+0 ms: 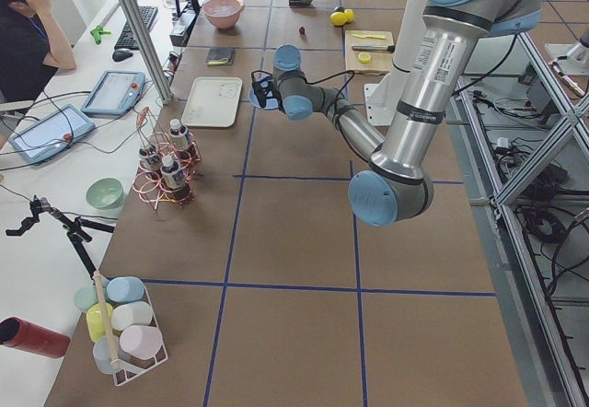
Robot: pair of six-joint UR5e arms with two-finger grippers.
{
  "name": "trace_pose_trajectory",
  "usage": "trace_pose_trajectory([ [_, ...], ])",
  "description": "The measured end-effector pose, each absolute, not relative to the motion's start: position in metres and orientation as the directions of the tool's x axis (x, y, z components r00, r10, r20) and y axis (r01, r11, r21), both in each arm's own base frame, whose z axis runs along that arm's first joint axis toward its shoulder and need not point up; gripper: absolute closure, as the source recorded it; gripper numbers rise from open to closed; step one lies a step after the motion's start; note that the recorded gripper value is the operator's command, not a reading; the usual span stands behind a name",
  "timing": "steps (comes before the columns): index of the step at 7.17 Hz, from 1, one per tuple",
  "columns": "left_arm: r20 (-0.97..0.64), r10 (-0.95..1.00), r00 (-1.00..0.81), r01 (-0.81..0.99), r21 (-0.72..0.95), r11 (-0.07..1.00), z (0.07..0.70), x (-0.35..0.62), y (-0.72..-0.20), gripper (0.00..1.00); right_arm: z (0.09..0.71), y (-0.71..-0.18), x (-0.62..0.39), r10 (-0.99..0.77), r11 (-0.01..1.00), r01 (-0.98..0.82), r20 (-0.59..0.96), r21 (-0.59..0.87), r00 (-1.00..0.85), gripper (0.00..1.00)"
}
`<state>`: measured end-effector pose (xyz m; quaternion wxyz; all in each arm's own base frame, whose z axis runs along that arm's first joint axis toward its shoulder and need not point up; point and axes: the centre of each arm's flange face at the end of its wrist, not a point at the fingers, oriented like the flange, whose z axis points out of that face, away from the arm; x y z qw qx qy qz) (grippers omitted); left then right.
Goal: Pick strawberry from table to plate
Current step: 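Slide the plate to center with left gripper while right gripper nears strawberry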
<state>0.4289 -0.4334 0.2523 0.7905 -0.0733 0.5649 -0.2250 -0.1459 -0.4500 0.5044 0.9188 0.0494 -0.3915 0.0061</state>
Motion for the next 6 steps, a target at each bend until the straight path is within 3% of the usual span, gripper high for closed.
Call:
trace_pose_trajectory([
  [3,-0.848,-0.454,0.273,0.319,-0.365,0.874,0.25,0.509,-0.394,1.0,0.544,-0.429,-0.186,-0.066,0.994,-0.017,0.698,0.111,0.713,0.0],
  [4,-0.847,-0.448,0.287,0.32,-0.356,0.878,0.252,0.53,-0.381,0.9,0.55,-0.428,-0.191,-0.071,0.993,-0.013,0.699,0.114,0.711,0.0],
  [5,-0.844,-0.442,0.302,0.318,-0.348,0.882,0.257,0.545,-0.371,0.33,0.552,-0.426,-0.194,-0.075,0.993,-0.009,0.7,0.115,0.71,0.0],
  [6,-0.844,-0.435,0.313,0.322,-0.336,0.885,0.26,0.554,-0.364,0.0,0.553,-0.426,-0.196,-0.077,0.993,-0.005,0.701,0.115,0.709,0.0],
])
